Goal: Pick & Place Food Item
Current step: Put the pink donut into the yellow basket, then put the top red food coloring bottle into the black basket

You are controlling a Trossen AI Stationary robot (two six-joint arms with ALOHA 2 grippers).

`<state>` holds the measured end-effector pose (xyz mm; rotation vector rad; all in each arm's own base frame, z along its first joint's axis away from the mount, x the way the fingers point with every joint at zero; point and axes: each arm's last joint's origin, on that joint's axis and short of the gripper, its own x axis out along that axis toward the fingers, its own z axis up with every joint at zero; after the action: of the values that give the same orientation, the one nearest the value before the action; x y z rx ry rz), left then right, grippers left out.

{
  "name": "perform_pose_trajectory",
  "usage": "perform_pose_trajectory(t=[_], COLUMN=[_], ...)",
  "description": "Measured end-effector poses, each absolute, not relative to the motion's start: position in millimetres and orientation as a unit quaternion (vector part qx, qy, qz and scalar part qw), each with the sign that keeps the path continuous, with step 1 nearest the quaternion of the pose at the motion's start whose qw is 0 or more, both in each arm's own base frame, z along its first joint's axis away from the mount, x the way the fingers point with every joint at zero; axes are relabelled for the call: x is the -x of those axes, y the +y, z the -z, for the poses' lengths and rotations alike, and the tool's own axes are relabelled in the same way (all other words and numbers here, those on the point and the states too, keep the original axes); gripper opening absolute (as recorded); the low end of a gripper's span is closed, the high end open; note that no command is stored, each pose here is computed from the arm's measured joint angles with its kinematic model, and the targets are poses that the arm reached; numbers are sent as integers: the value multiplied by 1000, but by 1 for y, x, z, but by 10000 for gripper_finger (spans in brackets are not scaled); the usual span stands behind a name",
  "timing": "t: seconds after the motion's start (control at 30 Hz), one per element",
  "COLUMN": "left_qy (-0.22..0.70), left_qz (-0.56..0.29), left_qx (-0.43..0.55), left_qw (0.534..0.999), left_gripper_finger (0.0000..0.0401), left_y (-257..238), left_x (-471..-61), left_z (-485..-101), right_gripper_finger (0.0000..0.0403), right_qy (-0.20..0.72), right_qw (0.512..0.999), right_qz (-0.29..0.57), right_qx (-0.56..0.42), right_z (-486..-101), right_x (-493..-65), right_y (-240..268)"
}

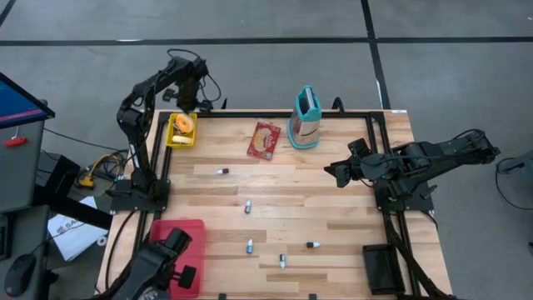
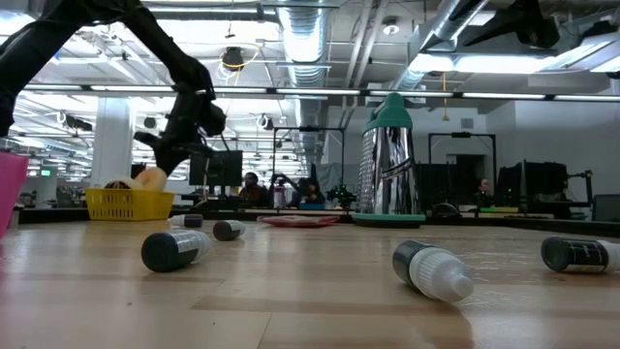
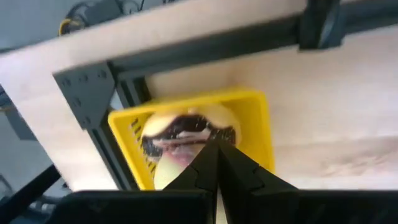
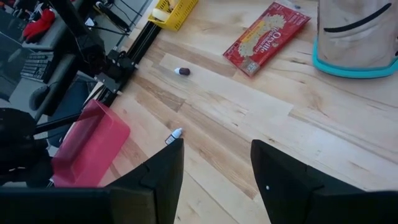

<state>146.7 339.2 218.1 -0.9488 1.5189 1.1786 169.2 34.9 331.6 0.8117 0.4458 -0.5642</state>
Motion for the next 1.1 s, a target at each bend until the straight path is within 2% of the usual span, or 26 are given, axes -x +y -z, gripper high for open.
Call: perform_pose_trajectory(t=[0.3, 0.6, 0.7, 0.9, 1.1], left_qy=[598, 561, 531, 419, 329], left_qz=[-492, -499, -516, -492, -323], left_qx=[391, 428, 429, 435, 412], left_qw=[497, 503, 518, 627, 786], left_gripper_finger=[0, 0, 0, 0, 0], left_y=[308, 247, 223, 161, 80], left_x=[-141, -137, -138, -150, -176], left_z=[-244, -253, -262, -291, -300], right_gripper_finger=[179, 179, 179, 179, 179], right_qy=[214, 202, 201, 199, 204], right_qw=[862, 873, 875, 881, 886], right_qz=[256, 254, 248, 238, 231], right_qx=[-382, -365, -363, -357, -347], right_z=[-332, -333, -333, -334, -334], right_x=[-168, -165, -165, -163, -162], right_y=[41, 49, 52, 57, 59])
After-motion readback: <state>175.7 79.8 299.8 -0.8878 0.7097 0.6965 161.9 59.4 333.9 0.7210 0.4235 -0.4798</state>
